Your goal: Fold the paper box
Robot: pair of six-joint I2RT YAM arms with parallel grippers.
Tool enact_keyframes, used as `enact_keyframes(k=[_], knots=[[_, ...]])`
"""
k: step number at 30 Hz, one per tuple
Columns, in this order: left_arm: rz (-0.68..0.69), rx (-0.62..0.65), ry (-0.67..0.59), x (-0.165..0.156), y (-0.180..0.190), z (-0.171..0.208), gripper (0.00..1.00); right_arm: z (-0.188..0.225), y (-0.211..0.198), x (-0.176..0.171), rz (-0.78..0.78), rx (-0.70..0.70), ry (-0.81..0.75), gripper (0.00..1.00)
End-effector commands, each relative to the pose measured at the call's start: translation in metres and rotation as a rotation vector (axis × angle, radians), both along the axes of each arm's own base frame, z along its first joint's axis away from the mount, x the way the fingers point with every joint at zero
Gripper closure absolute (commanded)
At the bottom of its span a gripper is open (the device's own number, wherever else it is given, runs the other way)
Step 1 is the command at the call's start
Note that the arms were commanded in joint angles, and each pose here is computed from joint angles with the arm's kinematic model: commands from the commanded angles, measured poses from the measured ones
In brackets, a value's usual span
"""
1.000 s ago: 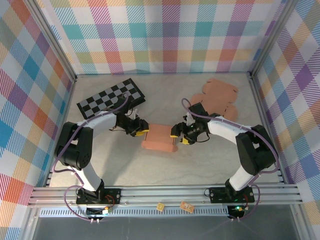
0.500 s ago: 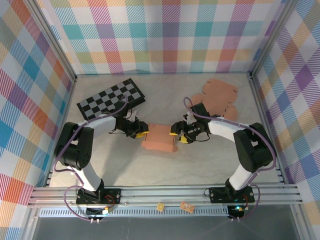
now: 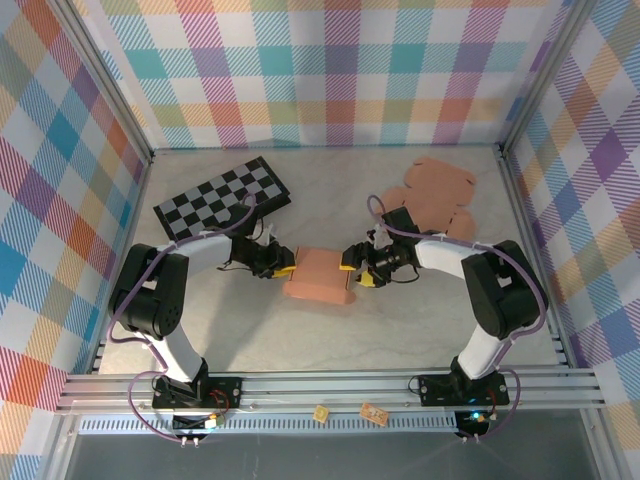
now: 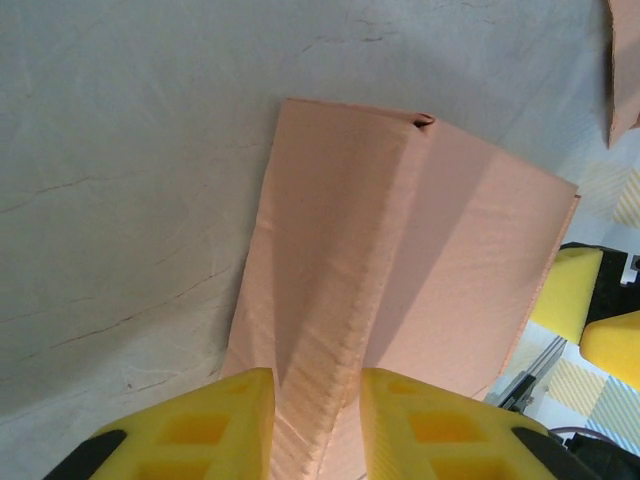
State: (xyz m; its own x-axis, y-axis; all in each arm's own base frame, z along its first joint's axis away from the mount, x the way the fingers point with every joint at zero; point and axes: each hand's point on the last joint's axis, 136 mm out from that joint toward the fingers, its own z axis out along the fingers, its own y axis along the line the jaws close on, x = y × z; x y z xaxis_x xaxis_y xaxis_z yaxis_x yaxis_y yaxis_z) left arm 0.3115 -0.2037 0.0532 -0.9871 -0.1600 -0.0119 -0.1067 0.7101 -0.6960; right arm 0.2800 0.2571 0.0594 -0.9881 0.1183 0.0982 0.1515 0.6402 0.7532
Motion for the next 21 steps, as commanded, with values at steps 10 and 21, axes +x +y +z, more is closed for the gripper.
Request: enact_keyframes(k=[10,21], knots=[[0.015,0.003,0.034,-0.005,0.012,-0.016,0.79,-0.009,0.007,-0.001,0.019,0.064,0.035,0.31],[0.027,0.004,0.068,-0.006,0.016,-0.025,0.81,-0.007,0.018,0.007,0.015,0.139,0.042,0.31]])
